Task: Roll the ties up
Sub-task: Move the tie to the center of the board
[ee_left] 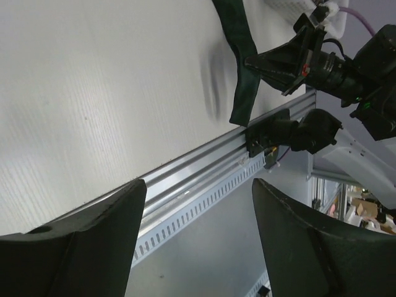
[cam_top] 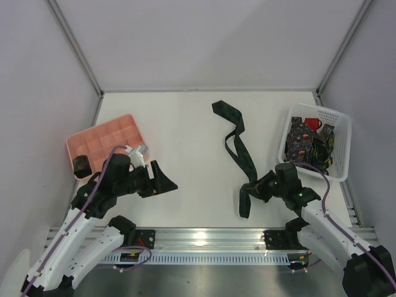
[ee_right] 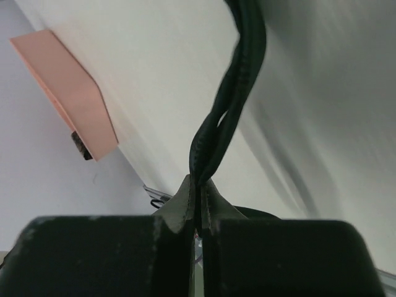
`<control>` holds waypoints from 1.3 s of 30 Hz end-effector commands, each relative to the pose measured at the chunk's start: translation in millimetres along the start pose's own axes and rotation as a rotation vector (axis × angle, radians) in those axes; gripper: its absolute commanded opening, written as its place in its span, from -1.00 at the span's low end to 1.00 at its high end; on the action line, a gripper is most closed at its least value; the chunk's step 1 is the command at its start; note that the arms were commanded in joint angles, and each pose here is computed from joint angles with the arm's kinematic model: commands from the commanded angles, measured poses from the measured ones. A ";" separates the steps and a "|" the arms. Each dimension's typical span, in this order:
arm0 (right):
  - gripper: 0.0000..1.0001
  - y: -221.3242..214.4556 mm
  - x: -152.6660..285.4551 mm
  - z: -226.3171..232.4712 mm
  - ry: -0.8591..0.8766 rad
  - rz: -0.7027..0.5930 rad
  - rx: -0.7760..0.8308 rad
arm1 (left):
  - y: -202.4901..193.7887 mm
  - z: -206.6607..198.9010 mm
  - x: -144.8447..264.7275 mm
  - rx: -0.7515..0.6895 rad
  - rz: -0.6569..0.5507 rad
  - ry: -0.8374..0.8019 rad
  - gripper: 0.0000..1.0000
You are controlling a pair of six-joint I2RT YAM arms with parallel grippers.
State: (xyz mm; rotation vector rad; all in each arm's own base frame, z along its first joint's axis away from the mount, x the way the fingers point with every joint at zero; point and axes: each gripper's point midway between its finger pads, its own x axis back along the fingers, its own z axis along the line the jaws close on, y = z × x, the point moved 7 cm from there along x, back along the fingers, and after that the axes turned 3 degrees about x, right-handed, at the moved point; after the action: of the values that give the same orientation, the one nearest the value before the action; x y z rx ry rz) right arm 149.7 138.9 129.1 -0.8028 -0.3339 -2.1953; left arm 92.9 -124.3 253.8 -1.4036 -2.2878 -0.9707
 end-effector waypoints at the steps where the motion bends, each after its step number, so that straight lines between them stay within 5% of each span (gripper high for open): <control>1: -1.00 0.3 6.0 -12.0 -0.078 -0.045 -0.006 | -9.1 -4.5 -8.5 0.061 0.118 -0.066 0.50; 9: -0.94 -16.2 4.1 -52.1 -0.218 0.038 -0.015 | -25.2 -9.0 -41.3 0.045 0.264 -0.083 0.46; 11: -0.65 -18.7 3.8 -54.7 -0.212 0.055 -0.016 | -32.1 -13.1 -53.4 0.023 0.307 -0.074 0.47; 12: -0.27 -19.7 4.8 -55.3 -0.223 0.069 -0.003 | -35.6 -16.8 -57.4 0.003 0.321 -0.072 0.47; 15: 0.46 -16.0 15.0 -40.5 -0.271 0.073 0.061 | -40.0 -26.2 -72.4 -0.027 0.350 -0.085 0.47; 18: 0.82 -8.2 32.3 -14.1 -0.290 0.057 0.199 | -46.8 -35.8 -90.6 -0.054 0.388 -0.105 0.50; 23: 0.91 24.8 50.2 37.7 -0.286 -0.079 0.542 | -54.5 -50.8 -115.8 -0.123 0.408 -0.076 0.58; 30: 0.99 85.8 5.3 109.5 -0.305 -0.162 0.911 | -60.6 -52.9 -103.0 -0.138 0.361 -0.117 0.62; 34: 0.99 117.5 -37.5 138.0 -0.370 -0.172 0.966 | -65.8 -37.6 -95.3 -0.131 0.351 -0.080 0.68; 39: 0.99 159.7 -94.1 168.1 -0.435 -0.243 0.849 | -71.1 -23.0 -88.7 -0.119 0.327 -0.059 0.74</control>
State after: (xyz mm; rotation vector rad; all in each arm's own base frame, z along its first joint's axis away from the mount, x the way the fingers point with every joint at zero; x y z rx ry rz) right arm 352.0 162.6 185.2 -0.7332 -1.4369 -1.6962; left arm 74.8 -227.3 199.1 -1.8573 -1.9620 -0.9799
